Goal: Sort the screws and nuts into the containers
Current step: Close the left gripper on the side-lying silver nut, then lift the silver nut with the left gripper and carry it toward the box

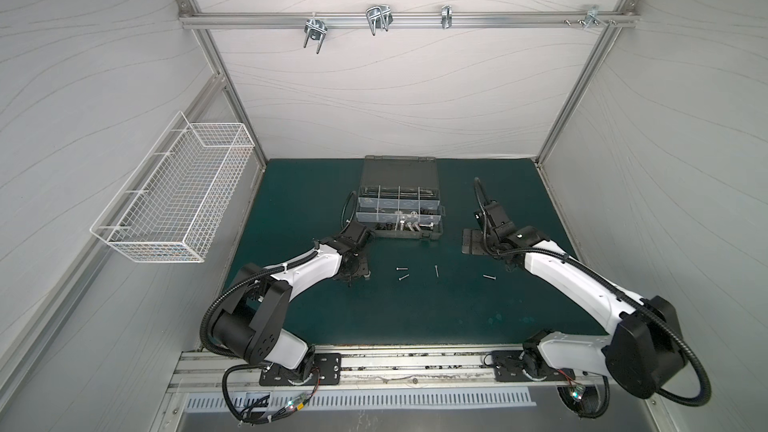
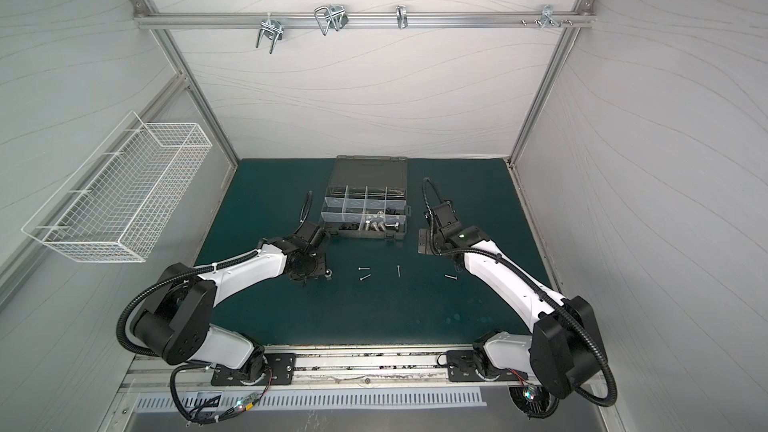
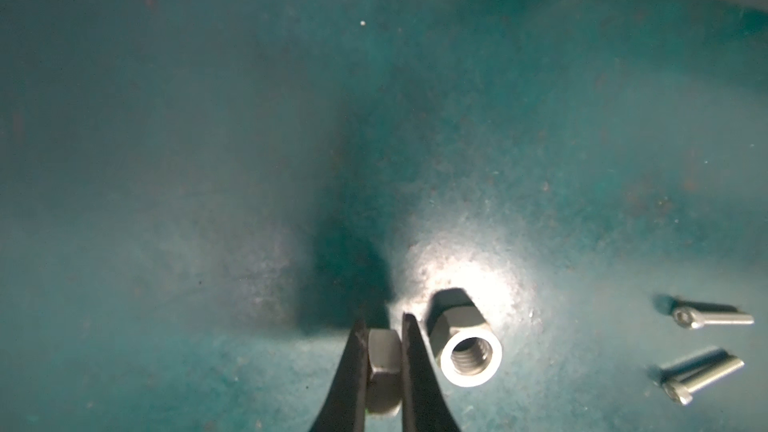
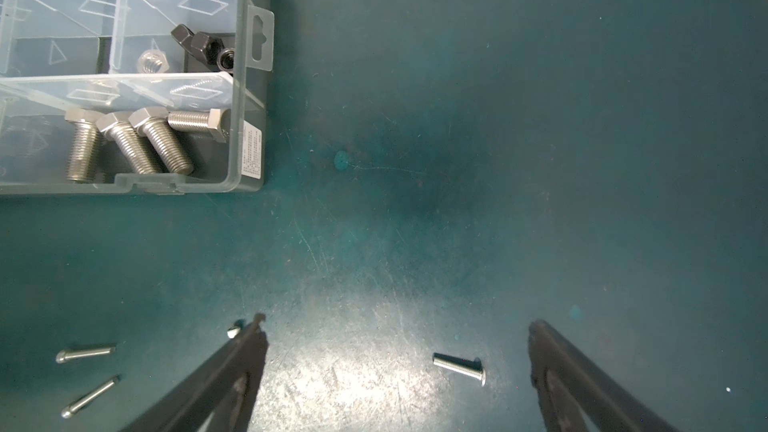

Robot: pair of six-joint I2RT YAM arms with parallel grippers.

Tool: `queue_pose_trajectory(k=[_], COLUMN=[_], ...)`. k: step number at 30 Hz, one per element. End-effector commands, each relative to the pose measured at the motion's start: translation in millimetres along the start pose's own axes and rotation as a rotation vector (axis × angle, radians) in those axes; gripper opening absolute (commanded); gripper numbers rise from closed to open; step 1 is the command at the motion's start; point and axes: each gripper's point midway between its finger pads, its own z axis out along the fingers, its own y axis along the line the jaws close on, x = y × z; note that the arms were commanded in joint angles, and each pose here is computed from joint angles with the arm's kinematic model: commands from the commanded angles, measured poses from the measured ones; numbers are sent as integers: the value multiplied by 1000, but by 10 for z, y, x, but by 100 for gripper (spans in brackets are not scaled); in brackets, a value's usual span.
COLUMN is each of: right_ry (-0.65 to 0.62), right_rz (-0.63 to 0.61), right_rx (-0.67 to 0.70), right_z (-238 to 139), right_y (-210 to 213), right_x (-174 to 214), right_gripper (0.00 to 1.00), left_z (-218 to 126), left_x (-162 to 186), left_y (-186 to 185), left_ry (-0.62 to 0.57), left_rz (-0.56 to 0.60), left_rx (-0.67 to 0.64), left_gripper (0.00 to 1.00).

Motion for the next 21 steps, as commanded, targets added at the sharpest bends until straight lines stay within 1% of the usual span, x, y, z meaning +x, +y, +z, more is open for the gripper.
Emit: queue_pose_trajectory(k=[1,6,11,14,16,18,21], right_ry=[-6,-13,-13,-12,-11,-12,-16], right_rz=[5,5,8,8,4,3,2], right_rx=[16,17,10,10,10,11,17], right_z=[-14,-31,-27,-23,-24,-29,-36], right_y=[-49,-56,-35,-30,-24,-25,-37], right_x=[-19,-29,-45,-53,-61,-67,-74], right_gripper=[99,99,99,99,99,99,99], left_z=[62,45,35,38,38,27,-26], left_x=[51,107,112,107,112,109,63], left_y=[40,93,103,102,98,89,44], left_ry=[29,47,49,50,54,56,44], left_rz=[-1,-1,-1,1,6,7,8], left_rx=[-23,-43,-47,-50,-51,-48,-31], left_gripper=[14,25,27,25,17,12,11])
